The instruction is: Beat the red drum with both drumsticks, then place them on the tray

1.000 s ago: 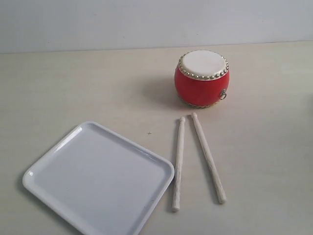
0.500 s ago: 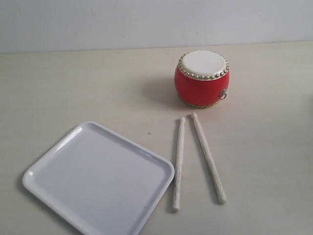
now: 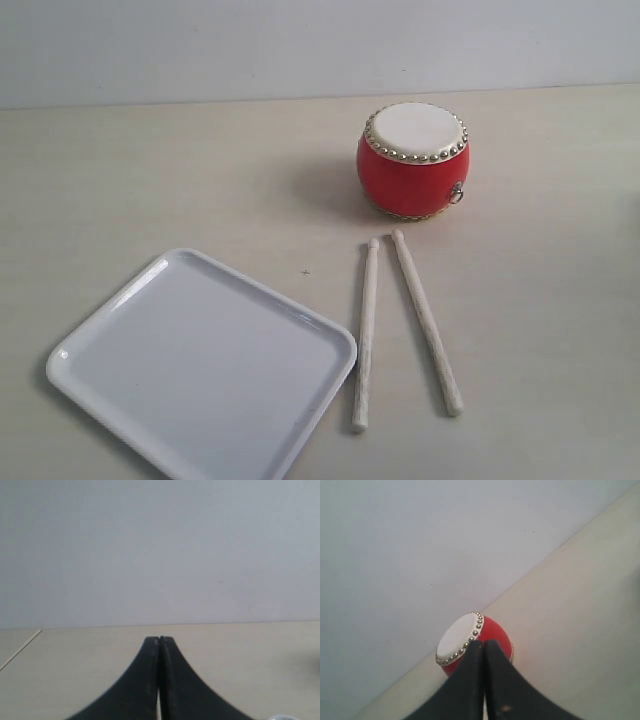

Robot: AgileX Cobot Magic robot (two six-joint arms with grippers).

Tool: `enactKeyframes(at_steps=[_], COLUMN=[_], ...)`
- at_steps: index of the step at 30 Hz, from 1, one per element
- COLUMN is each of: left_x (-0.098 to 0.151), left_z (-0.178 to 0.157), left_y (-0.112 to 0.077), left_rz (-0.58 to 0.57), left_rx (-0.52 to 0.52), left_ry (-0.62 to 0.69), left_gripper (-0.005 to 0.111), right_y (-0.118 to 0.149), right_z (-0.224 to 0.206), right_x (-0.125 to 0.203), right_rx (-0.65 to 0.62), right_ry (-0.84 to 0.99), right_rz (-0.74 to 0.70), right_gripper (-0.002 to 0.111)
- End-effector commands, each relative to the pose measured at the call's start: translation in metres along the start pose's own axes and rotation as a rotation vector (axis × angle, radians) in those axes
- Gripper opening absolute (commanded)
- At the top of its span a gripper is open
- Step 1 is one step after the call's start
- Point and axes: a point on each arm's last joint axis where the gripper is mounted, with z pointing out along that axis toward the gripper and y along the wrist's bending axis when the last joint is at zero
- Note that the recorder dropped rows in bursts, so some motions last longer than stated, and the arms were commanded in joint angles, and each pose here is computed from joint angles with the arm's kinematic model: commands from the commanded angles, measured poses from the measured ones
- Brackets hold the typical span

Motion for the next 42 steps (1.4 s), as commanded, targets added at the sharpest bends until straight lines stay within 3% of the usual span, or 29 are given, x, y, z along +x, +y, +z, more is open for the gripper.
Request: enactKeyframes(at_steps=[1, 8, 14, 16, 20, 24, 30, 35, 42], left_x=[0.001, 0.001, 0.001, 0.001, 0.001, 0.001, 0.001, 0.001, 0.001], left_z=[0.000, 0.000, 0.000, 0.000, 0.000, 0.000, 0.000, 0.000, 0.000], left_y=[0.000, 0.000, 0.000, 0.000, 0.000, 0.000, 0.000, 0.000, 0.000], left_rz=[0.002, 0.002, 0.002, 0.002, 0.002, 0.002, 0.002, 0.002, 0.002], left_rx=[0.004, 0.004, 0.004, 0.004, 0.004, 0.004, 0.004, 0.004, 0.004], left_ry=[-0.004, -0.004, -0.004, -0.004, -0.004, -0.004, -0.004, -0.004, -0.004], left_gripper=[0.000, 0.000, 0.000, 0.000, 0.000, 0.000, 0.000, 0.000, 0.000], right_y=[0.014, 0.042, 0.056, 0.058, 0.065, 0.064, 0.053, 0.059, 0.096], right_z=[-0.002, 0.019, 0.075, 0.096, 0.129, 0.152, 0.167, 0.170, 0.176], right_x=[-0.015, -0.047, -0.058, -0.054, -0.038, -0.027, -0.013, 0.009, 0.033], right_rx=[-0.023, 0.030, 0.142, 0.152, 0.055, 0.039, 0.076, 0.084, 0.214], right_ry=[-0.012, 0.082, 0.468, 0.612, 0.844, 0.887, 0.964, 1.142, 1.299], right_rz=[-0.080, -0.230, -0.501, -0.489, -0.430, -0.296, -0.248, -0.310, -0.599], right_gripper=[0.000, 0.000, 0.000, 0.000, 0.000, 0.000, 0.000, 0.000, 0.000])
